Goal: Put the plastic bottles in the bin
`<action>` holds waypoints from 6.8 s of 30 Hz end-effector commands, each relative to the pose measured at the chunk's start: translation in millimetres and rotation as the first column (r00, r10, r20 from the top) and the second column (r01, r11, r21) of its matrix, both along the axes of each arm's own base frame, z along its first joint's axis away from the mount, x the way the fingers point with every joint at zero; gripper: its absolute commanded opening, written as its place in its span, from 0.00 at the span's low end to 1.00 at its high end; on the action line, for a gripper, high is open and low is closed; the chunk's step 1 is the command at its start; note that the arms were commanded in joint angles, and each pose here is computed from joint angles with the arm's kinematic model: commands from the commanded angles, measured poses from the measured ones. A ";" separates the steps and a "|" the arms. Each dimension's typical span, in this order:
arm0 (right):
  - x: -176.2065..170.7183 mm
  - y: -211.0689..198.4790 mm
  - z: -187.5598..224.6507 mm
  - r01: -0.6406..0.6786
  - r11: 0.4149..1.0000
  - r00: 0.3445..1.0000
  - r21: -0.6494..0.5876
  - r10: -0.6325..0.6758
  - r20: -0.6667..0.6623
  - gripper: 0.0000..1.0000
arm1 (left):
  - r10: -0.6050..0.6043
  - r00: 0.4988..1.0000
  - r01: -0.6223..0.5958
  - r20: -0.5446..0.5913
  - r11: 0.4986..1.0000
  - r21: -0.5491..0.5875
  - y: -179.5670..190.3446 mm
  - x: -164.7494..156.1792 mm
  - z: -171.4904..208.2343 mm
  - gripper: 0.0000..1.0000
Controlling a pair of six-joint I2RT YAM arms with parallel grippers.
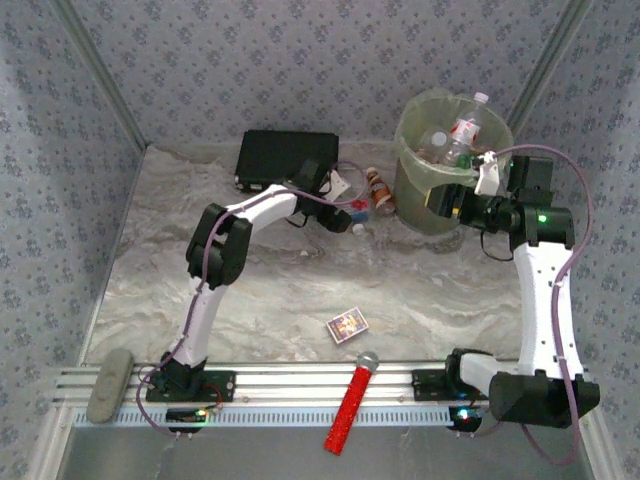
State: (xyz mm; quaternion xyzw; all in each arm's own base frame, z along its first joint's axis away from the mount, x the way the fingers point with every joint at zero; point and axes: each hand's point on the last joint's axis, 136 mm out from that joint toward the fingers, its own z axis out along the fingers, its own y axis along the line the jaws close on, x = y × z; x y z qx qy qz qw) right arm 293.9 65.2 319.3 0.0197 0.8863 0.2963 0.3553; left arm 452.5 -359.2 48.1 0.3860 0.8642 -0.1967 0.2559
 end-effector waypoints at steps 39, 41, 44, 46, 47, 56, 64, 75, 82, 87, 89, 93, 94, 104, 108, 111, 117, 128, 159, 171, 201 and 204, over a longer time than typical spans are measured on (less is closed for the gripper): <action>50.2 110.2 67.9 -0.135 0.985 0.971 0.112 0.108 0.214 0.82 | 0.436 0.883 -0.262 0.172 0.764 -0.590 78.0 -73.8 191.9 0.51; 59.3 123.6 63.3 -0.149 0.982 0.972 0.114 0.125 0.197 0.87 | 0.444 0.881 -0.259 0.166 0.745 -0.615 77.4 -84.1 196.9 0.51; 72.0 143.0 53.1 -0.165 0.980 0.976 0.108 0.147 0.160 0.93 | 0.442 0.880 -0.252 0.175 0.745 -0.618 73.1 -99.9 198.5 0.52; 79.3 156.5 44.4 -0.181 0.978 0.977 0.103 0.167 0.134 0.95 | 0.444 0.878 -0.245 0.176 0.735 -0.632 71.1 -108.5 201.0 0.52; 81.8 162.3 39.9 -0.190 0.977 0.977 0.099 0.177 0.120 0.95 | 0.443 0.879 -0.240 0.176 0.731 -0.639 70.4 -112.0 202.5 0.52; 97.4 220.2 -10.0 -0.280 0.955 0.959 0.097 0.283 -0.009 0.94 | 0.451 0.868 -0.220 0.206 0.723 -0.654 77.4 -127.3 214.5 0.52; 91.4 245.2 -23.2 -0.335 0.930 0.938 0.150 0.344 -0.040 0.69 | 0.457 0.860 -0.225 0.227 0.739 -0.635 80.6 -125.7 214.0 0.52; 104.2 229.4 4.9 -0.319 0.939 0.948 0.130 0.318 0.033 0.52 | 0.442 0.865 -0.211 0.235 0.748 -0.629 79.9 -128.5 220.0 0.76; 125.0 183.6 67.7 -0.259 0.965 0.952 0.038 0.248 0.181 0.51 | 0.434 0.865 -0.202 0.251 0.759 -0.619 86.2 -136.6 233.9 0.98; 152.9 109.0 118.7 -0.032 0.991 0.933 -0.128 0.076 0.352 0.50 | 0.424 0.874 -0.217 0.238 0.779 -0.588 92.0 -143.7 225.3 0.97; 162.2 77.4 135.3 0.080 0.982 0.910 -0.169 -0.003 0.415 0.50 | 0.422 0.877 -0.224 0.232 0.784 -0.580 93.6 -146.3 221.5 0.97; 175.3 23.3 158.3 0.254 0.944 0.855 -0.208 -0.119 0.505 0.49 | 0.425 0.878 -0.239 0.221 0.789 -0.566 96.7 -148.1 214.8 0.97; 178.0 11.8 160.7 0.295 0.928 0.842 -0.229 -0.139 0.521 0.50 | 0.425 0.878 -0.241 0.219 0.790 -0.564 96.9 -148.1 214.2 0.97; 201.5 -27.6 139.3 0.408 0.837 0.833 -0.364 -0.178 0.524 0.49 | 0.433 0.877 -0.256 0.210 0.788 -0.560 99.6 -149.7 209.7 0.97; 212.4 -28.6 112.6 0.396 0.821 0.861 -0.411 -0.176 0.477 0.49 | 0.439 0.874 -0.261 0.209 0.787 -0.560 101.9 -150.5 209.6 0.97; 220.3 -30.1 93.9 0.383 0.813 0.878 -0.439 -0.174 0.445 0.48 | 0.441 0.872 -0.265 0.211 0.789 -0.555 104.1 -151.6 209.6 0.96; 229.3 -29.0 51.9 0.324 0.817 0.926 -0.477 -0.171 0.336 0.48 | 0.455 0.863 -0.276 0.220 0.789 -0.549 109.5 -152.2 210.1 0.97; 229.8 -32.1 -29.7 0.274 0.820 0.962 -0.503 -0.227 0.153 0.47 | 0.459 0.860 -0.280 0.222 0.789 -0.546 110.4 -151.4 208.5 0.96; 218.8 -46.7 80.2 0.397 0.839 0.909 -0.372 -0.305 0.282 0.56 | 0.468 0.856 -0.296 0.219 0.792 -0.534 116.8 -148.7 204.0 0.96; 219.4 -38.9 -7.2 0.340 0.836 0.940 -0.431 -0.313 0.134 0.53 | 0.483 0.855 -0.339 0.188 0.795 -0.504 120.8 -145.5 199.2 0.97; 102.7 -46.1 68.6 0.306 0.858 0.951 -0.413 -0.257 0.171 0.93 | 0.512 0.681 -0.685 -0.523 0.698 -0.210 -14.3 -167.6 113.5 0.99; 87.8 -45.2 62.4 0.298 0.864 0.954 -0.406 -0.257 0.154 0.93 | 0.477 0.671 -0.674 -0.568 0.712 -0.198 -37.6 -169.8 95.0 0.99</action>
